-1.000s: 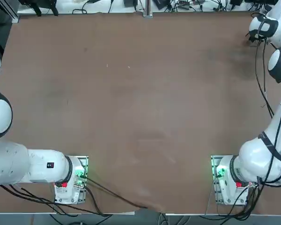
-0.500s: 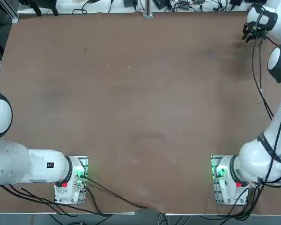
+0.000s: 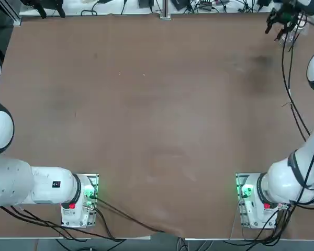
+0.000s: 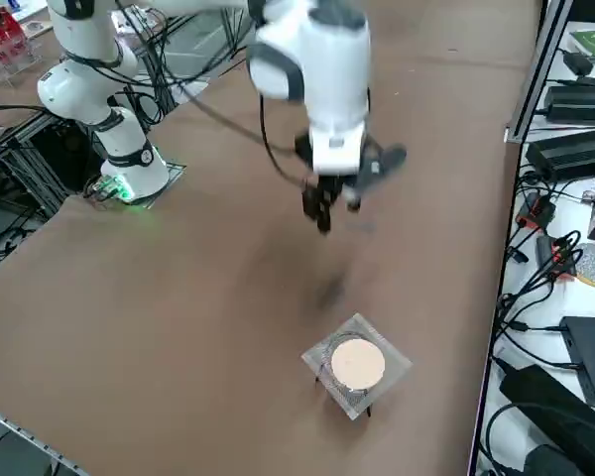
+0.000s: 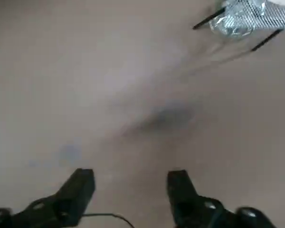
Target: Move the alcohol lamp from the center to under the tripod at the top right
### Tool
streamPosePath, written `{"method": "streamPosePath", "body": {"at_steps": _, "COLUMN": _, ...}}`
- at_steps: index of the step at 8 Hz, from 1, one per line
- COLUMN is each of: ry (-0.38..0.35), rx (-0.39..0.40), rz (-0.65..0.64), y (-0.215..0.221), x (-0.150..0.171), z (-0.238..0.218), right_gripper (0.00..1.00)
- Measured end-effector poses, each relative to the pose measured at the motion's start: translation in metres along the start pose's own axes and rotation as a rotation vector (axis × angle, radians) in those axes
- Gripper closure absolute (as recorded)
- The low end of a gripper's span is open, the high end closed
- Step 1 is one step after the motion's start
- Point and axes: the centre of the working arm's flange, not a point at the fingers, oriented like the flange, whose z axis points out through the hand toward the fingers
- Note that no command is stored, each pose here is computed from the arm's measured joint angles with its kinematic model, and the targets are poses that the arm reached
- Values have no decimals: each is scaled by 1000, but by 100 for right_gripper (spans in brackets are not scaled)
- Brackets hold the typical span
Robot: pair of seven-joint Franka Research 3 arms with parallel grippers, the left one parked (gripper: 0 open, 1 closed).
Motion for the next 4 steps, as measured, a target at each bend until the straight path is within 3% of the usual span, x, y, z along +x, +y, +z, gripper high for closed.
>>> {"method": "streamPosePath", "body": {"at_steps": 4, "ry": 2, "rx": 31, "rz": -142, "y": -40, "x": -81, "z": -140, "right_gripper": 0}}
